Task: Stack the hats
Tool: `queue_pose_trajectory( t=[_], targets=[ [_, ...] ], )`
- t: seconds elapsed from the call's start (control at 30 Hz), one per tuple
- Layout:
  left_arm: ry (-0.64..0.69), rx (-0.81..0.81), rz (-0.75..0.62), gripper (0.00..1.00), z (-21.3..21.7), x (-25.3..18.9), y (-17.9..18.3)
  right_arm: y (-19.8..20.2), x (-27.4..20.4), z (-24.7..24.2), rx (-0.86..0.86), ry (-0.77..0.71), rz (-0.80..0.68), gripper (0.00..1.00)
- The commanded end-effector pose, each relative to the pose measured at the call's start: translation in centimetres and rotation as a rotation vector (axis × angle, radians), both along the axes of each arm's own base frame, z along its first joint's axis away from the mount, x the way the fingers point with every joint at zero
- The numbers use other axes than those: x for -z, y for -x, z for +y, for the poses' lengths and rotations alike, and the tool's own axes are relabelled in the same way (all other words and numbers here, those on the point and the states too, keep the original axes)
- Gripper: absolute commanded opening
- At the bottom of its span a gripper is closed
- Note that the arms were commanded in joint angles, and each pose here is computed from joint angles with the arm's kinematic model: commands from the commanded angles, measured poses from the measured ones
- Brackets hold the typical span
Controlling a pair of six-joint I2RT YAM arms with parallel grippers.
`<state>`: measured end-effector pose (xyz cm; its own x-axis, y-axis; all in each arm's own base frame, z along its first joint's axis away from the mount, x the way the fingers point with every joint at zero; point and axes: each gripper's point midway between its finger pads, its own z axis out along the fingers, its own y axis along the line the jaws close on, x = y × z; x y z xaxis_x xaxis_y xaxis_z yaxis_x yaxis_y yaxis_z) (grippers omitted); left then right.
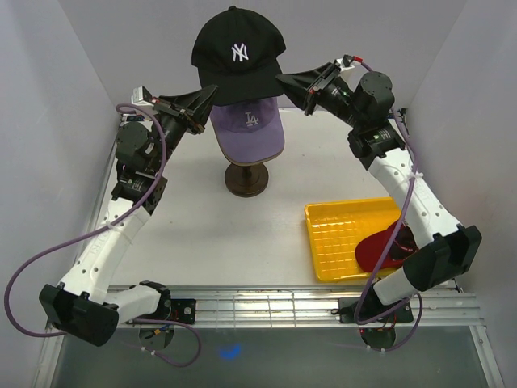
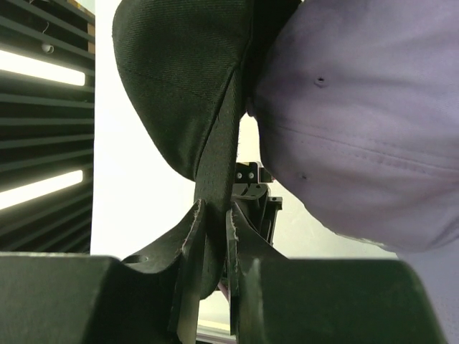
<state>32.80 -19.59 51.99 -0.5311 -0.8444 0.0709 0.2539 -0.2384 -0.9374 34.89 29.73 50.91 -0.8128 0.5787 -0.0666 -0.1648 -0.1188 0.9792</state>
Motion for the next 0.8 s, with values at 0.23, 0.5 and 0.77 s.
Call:
queue_pose_trajectory(
  t=[0.23, 0.5, 0.77],
  targets=[
    [-0.106, 0.090, 0.002, 0.00, -2.0, 2.4, 2.0, 3.8, 0.0, 1.1, -0.109, 0.027, -0.120, 0.08],
    [-0.134, 0.101, 0.020, 0.00, -2.3, 4.1, 1.9, 2.8, 1.6, 1.7, -0.117, 0.050, -0.098, 0.08],
    [-0.167, 0.133, 0.026, 0.00, -2.9, 5.5, 2.1, 2.5, 3.3, 1.8, -0.116, 0.072, -0.079, 0.08]
  ],
)
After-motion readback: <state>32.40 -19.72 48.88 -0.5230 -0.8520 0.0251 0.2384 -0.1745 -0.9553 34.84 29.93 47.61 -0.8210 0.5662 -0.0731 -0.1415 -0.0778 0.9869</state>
